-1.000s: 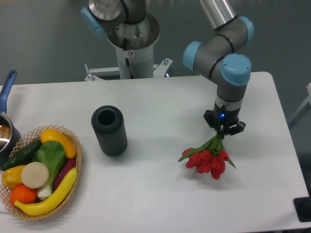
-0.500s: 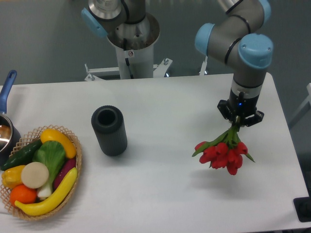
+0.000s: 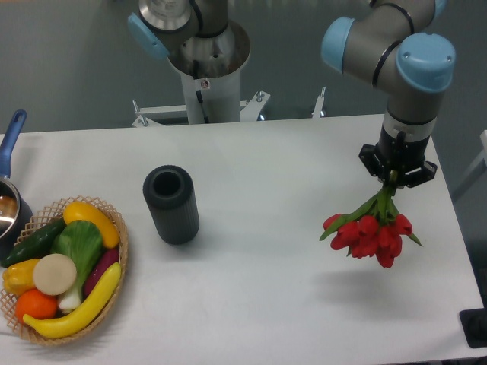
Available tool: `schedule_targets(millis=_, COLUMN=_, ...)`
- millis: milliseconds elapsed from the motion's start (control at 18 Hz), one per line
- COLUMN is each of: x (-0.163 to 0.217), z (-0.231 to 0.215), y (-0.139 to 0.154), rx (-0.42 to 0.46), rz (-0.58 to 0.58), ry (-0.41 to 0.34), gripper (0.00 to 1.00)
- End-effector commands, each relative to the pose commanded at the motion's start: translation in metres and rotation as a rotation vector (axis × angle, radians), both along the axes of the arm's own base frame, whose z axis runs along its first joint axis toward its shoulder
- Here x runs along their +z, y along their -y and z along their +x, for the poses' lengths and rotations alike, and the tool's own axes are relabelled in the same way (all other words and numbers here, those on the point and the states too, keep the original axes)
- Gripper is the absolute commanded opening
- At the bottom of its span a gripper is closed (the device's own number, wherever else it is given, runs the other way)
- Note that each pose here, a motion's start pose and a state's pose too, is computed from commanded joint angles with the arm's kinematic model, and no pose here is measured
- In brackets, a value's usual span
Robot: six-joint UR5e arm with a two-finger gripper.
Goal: Pick up the flowers from the table
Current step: 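Lift the red tulip bouquet up off the table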
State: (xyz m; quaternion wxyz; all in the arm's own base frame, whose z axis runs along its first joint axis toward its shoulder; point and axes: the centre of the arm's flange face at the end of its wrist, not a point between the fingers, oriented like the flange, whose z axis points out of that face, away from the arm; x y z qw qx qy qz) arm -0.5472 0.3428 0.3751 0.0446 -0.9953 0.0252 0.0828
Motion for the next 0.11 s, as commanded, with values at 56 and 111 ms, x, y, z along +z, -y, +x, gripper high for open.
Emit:
schedule_targets(millis=56, x=0.0000, z=0.0000, y=0.0000, rx=0.000, rz=0.000, ry=0.000, gripper=0.00)
schedule_targets(millis=111, x=-0.0017, z=0.0000, y=0.0000, rx=0.000, rz=-0.001, ry=0.003, gripper=0.00)
